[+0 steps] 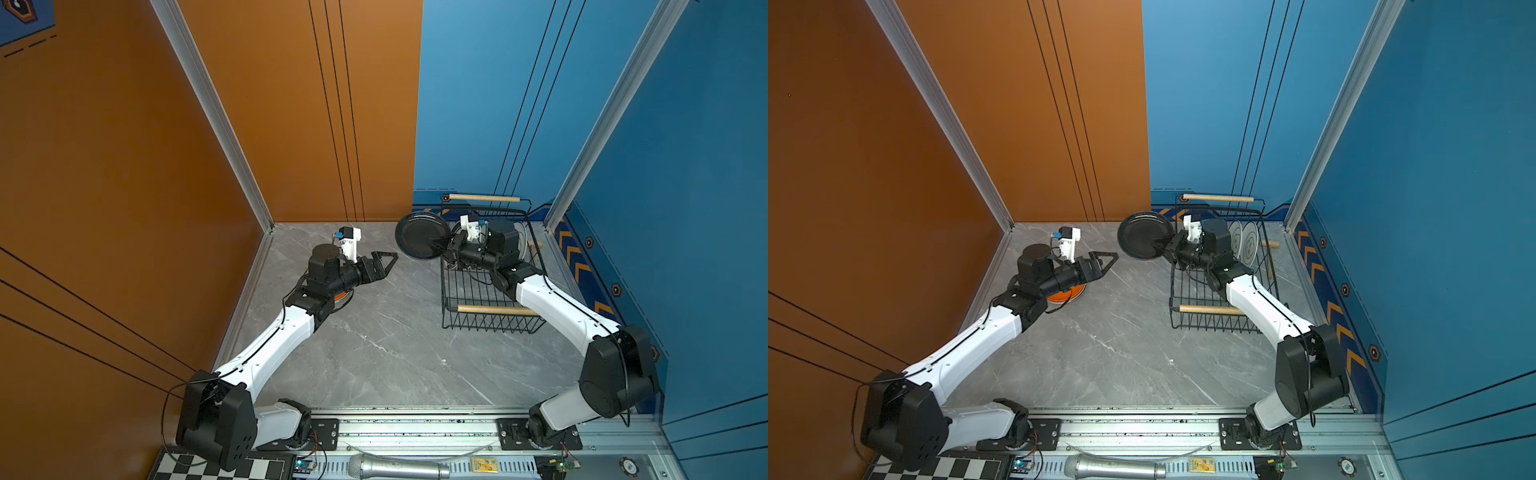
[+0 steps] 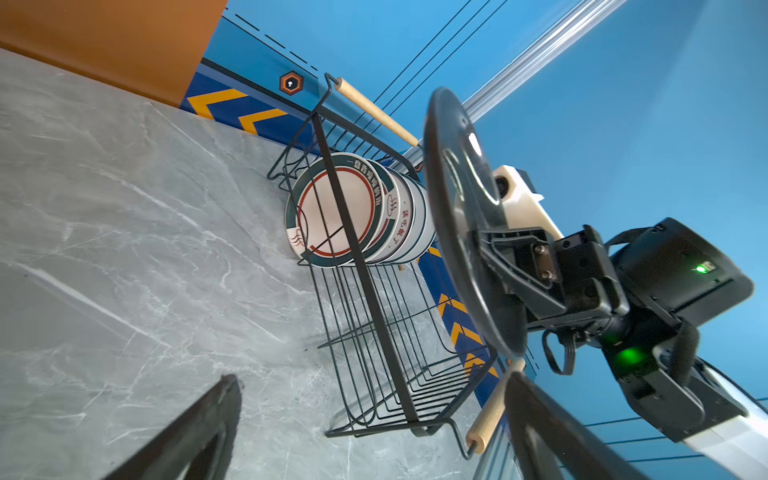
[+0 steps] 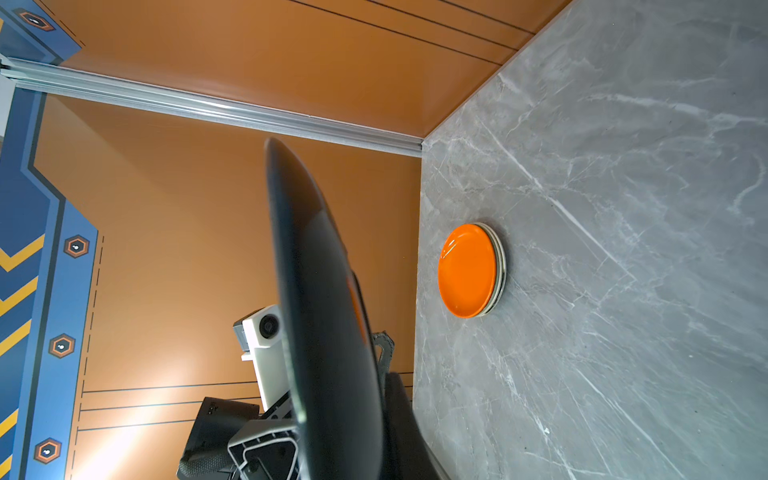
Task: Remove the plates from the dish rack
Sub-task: 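Lift the dark plate out toward the left gripper while the left gripper reaches, then grasp the dark plate's rim with the left gripper beside the right gripper, then open the right gripper and withdraw it while the left gripper lowers the plate, then lay the dark plate onto the orange plate stack with the left gripper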
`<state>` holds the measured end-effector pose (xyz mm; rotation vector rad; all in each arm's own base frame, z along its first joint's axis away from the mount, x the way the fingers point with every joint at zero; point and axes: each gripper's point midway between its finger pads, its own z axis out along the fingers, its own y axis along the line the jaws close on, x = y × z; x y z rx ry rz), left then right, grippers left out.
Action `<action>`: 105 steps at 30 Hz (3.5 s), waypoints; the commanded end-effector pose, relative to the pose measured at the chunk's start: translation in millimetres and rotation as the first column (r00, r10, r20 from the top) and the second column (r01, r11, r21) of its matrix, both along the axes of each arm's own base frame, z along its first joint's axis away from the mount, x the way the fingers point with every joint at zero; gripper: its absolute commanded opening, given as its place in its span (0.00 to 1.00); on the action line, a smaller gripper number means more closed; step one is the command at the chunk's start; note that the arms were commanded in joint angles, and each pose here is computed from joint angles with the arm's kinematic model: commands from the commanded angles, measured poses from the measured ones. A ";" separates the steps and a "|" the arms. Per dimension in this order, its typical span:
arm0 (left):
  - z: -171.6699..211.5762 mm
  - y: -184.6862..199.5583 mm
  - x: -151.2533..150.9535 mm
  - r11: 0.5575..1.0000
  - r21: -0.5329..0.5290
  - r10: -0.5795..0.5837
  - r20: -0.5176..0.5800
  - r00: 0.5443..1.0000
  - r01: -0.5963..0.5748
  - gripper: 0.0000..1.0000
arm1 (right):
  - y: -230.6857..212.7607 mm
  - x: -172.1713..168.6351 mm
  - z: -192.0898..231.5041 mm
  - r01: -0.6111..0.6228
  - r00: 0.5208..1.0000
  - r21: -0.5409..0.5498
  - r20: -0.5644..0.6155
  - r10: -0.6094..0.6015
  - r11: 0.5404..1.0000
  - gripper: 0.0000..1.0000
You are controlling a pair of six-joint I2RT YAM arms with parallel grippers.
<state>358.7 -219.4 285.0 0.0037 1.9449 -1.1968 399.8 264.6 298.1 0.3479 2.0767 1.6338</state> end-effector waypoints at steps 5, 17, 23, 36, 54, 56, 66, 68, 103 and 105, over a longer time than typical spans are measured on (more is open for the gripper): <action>26.1 -14.0 -0.7 0.994 -0.084 -0.062 0.065 0.996 0.067 0.99 | 20.1 0.7 24.5 -0.064 0.995 0.064 0.083 0.058 0.996 0.00; 23.4 -24.0 16.5 0.984 -0.150 -0.086 0.048 0.995 0.092 0.67 | 50.2 -8.2 9.1 -0.146 0.988 0.074 0.067 0.141 0.987 0.00; 19.0 -24.5 17.0 0.982 -0.161 -0.098 0.036 0.995 0.103 0.39 | 57.2 -10.6 6.0 -0.169 0.984 0.072 0.067 0.164 0.983 0.01; 5.4 -23.1 24.3 0.977 -0.183 -0.113 -0.014 0.993 0.109 0.11 | 70.8 -13.9 5.5 -0.203 0.976 0.019 0.086 0.201 0.979 0.17; -31.7 66.9 39.7 0.985 -0.136 0.086 -0.170 0.982 -0.110 0.00 | 41.7 -9.0 2.0 -0.125 0.983 -0.159 0.111 0.144 0.979 0.98; -38.0 87.6 40.5 0.978 -0.135 0.133 -0.196 0.972 -0.161 0.00 | 30.6 -11.2 -3.0 -0.107 0.984 -0.237 0.113 0.137 0.966 1.00; -105.9 197.7 17.4 0.866 0.204 0.500 -0.399 0.769 -0.457 0.00 | -79.8 -28.1 -33.8 0.081 0.994 -0.808 0.106 0.008 0.584 1.00; -115.9 214.0 12.1 0.835 0.264 0.550 -0.420 0.722 -0.483 0.00 | -108.2 -31.1 -34.9 0.126 0.992 -0.874 0.122 -0.039 0.470 1.00; -204.4 260.2 20.0 0.758 0.495 0.652 -0.559 0.512 -0.425 0.21 | -196.3 -52.8 -66.2 0.121 0.984 -0.986 0.104 -0.145 0.118 1.00; -199.5 262.7 26.5 0.752 0.498 0.659 -0.550 0.513 -0.432 0.24 | -196.2 -53.3 -66.9 0.121 0.984 -0.985 0.103 -0.146 0.120 1.00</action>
